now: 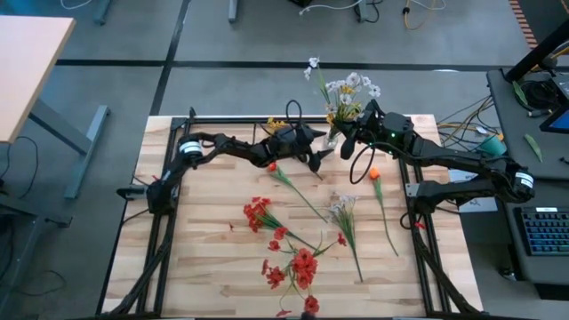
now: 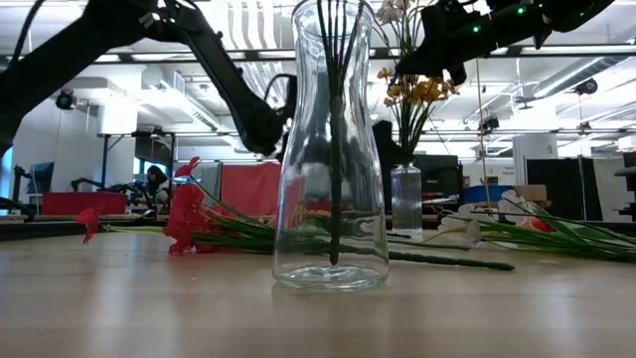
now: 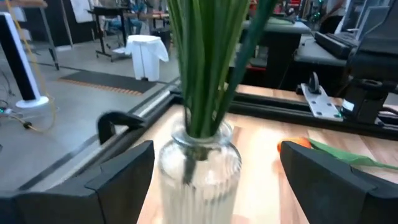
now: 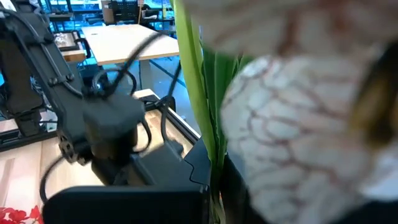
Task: Sort flowers into vase by color
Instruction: Put the left white flowers into the top transparent vase
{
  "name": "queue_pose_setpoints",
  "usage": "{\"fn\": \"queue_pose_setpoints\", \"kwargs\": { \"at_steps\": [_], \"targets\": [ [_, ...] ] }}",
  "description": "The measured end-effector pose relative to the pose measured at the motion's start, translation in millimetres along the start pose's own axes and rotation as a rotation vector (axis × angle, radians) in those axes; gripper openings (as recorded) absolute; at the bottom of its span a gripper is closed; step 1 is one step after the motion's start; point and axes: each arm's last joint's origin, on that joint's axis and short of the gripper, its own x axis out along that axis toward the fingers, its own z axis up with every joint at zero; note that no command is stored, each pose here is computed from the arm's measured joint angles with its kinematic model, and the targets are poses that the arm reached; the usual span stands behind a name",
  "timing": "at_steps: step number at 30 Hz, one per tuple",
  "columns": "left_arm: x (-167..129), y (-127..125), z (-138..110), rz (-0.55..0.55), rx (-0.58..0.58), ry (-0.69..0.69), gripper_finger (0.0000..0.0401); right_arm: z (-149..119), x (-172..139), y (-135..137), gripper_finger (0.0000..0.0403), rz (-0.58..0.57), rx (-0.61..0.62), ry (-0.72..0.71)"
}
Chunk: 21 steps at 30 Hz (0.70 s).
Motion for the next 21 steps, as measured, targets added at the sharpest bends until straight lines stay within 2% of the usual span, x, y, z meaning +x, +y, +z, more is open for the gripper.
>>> {"fn": "queue_pose_setpoints", "kwargs": {
  "at_steps": [8,21],
  "targets": [
    [15.8,2.6,-19.3,0.039,-0.019,0.017,0.0331,-0.7,0.0,0.0,0.0009,0.0,0.012,0.008],
    [16.5,4.2,-15.4,0.059,0.012,-0.032,0.0318,-2.3,0.0,0.1,0.0009,0.004,0.018,0.023]
  ]
}}
